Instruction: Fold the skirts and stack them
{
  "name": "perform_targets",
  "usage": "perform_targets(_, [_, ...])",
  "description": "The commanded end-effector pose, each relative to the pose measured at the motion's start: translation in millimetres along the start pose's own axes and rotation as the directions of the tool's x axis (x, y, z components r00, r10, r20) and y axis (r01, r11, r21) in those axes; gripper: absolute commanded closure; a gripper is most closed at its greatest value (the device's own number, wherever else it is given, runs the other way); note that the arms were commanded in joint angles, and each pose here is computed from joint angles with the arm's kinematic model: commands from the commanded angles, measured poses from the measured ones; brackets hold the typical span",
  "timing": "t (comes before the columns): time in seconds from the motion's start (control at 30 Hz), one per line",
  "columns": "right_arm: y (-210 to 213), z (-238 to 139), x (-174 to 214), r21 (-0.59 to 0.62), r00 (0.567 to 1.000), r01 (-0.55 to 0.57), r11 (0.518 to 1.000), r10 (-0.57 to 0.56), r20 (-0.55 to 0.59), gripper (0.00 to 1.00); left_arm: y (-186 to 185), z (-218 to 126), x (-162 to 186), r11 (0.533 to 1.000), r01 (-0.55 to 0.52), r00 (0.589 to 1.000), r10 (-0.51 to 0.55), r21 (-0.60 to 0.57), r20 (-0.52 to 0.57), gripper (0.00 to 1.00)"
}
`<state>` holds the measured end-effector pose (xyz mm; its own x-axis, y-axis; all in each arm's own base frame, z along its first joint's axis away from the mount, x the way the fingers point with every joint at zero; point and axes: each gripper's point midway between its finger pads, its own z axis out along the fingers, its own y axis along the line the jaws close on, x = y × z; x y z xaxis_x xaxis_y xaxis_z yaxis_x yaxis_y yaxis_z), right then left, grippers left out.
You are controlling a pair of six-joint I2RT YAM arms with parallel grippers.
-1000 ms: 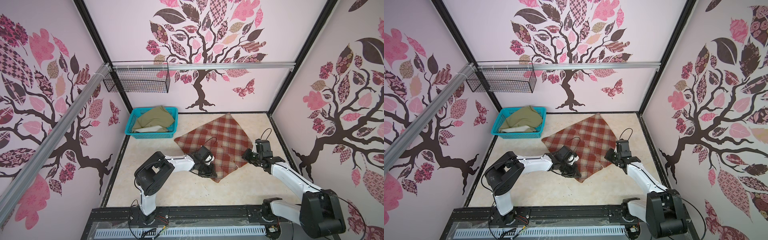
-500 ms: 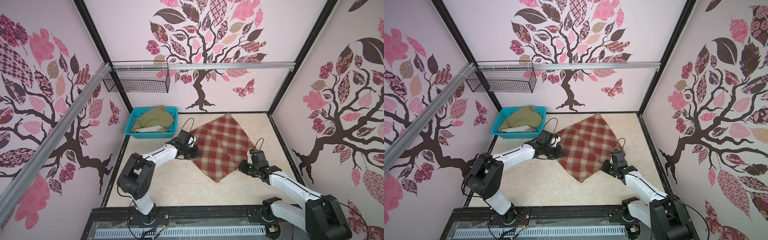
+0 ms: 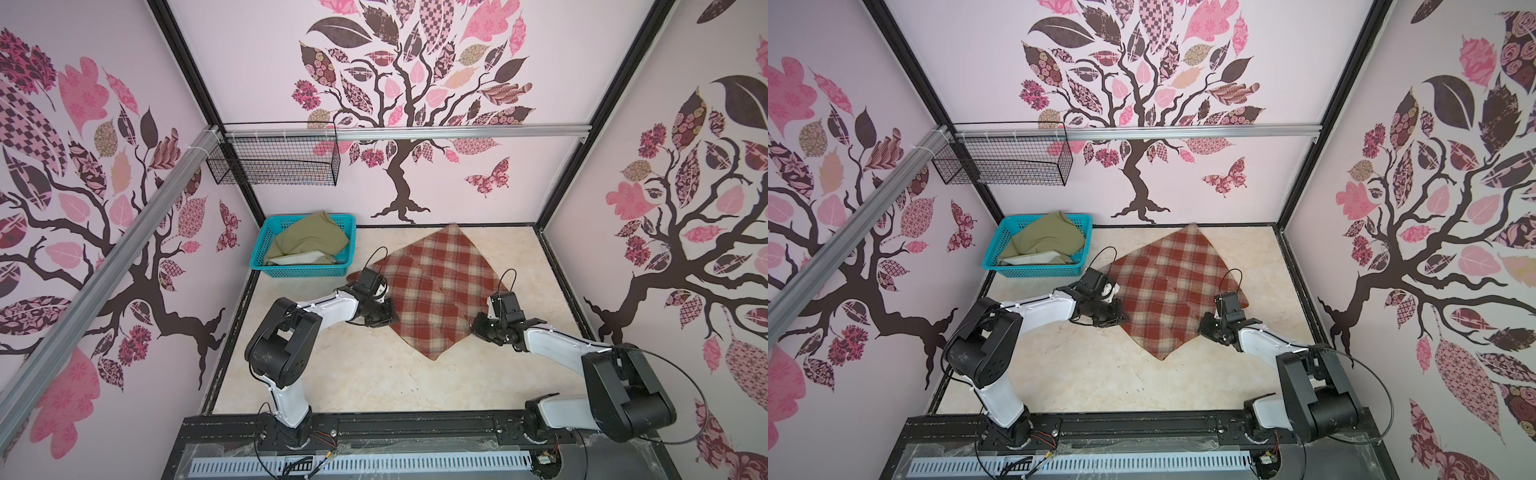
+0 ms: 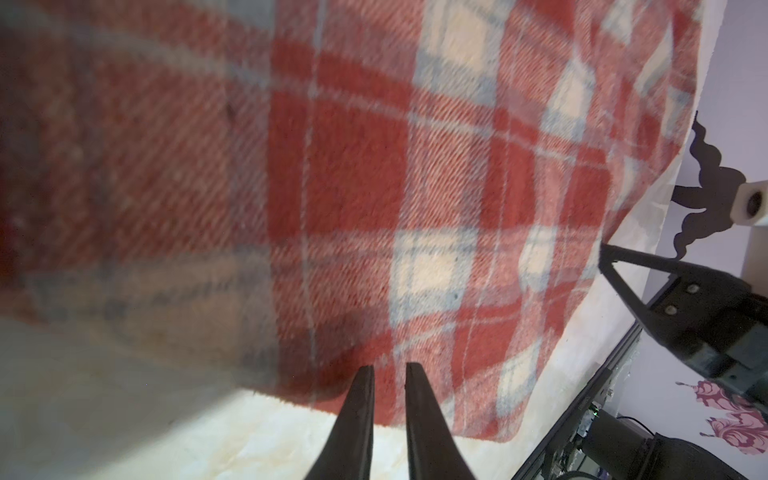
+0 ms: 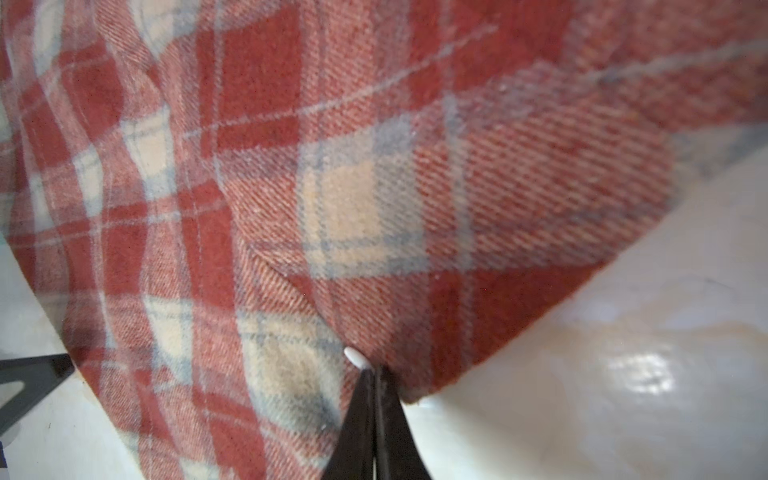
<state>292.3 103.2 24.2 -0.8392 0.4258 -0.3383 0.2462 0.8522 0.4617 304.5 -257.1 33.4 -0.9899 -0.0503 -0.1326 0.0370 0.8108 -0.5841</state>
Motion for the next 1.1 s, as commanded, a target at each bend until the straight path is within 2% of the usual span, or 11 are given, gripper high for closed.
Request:
perform_targets(0.0, [-4,5,-9,0.031,1.000,0.014,0.999,-0.014,0.008,0.93,8,9,22,1.000,0.029,0.999,-0.029,0.002,-0.039,0.82])
perform_targets(0.27, [6,-8,-27,0.029,0.998,0.043,0.999,-0.044,0.039,0.91,0,25,68,1.000,0.011,0.993,-0.012,-0.012,-0.114,0.82])
perform_targets(0.53, [23,-47,-35,-0.024,0.992,0.071,0.997,-0.068,0.106,0.79,-18,26,81,0.999,0.017,0.992,-0.012,0.034,-0.126,0.82])
perform_targets(0.7, [28,-51,-20,-0.072,0.994,0.075,0.995,-0.069,0.083,0.79,-24,26,89,0.999,0.014,0.991,-0.007,0.052,-0.135,0.82])
perform_targets(0.8, [33,-46,-11,-0.020,0.986,0.144,0.989,-0.142,0.089,0.78,-25,31,98,0.998,0.017,0.989,-0.009,0.057,-0.149,0.82])
perform_targets(0.87, [41,-40,-3,-0.067,0.991,0.131,0.989,-0.128,0.050,0.78,-26,30,100,0.998,0.022,0.989,-0.012,0.059,-0.150,0.83])
perform_targets(0.93, [49,-37,3,-0.101,0.991,0.131,0.986,-0.128,0.034,0.80,-30,23,97,0.997,0.024,0.991,-0.014,0.070,-0.134,0.82])
perform_targets(1.07, [64,-33,15,-0.100,0.980,0.199,0.975,-0.197,0.031,0.84,-33,0,80,0.994,0.052,0.996,-0.045,0.097,-0.072,0.83])
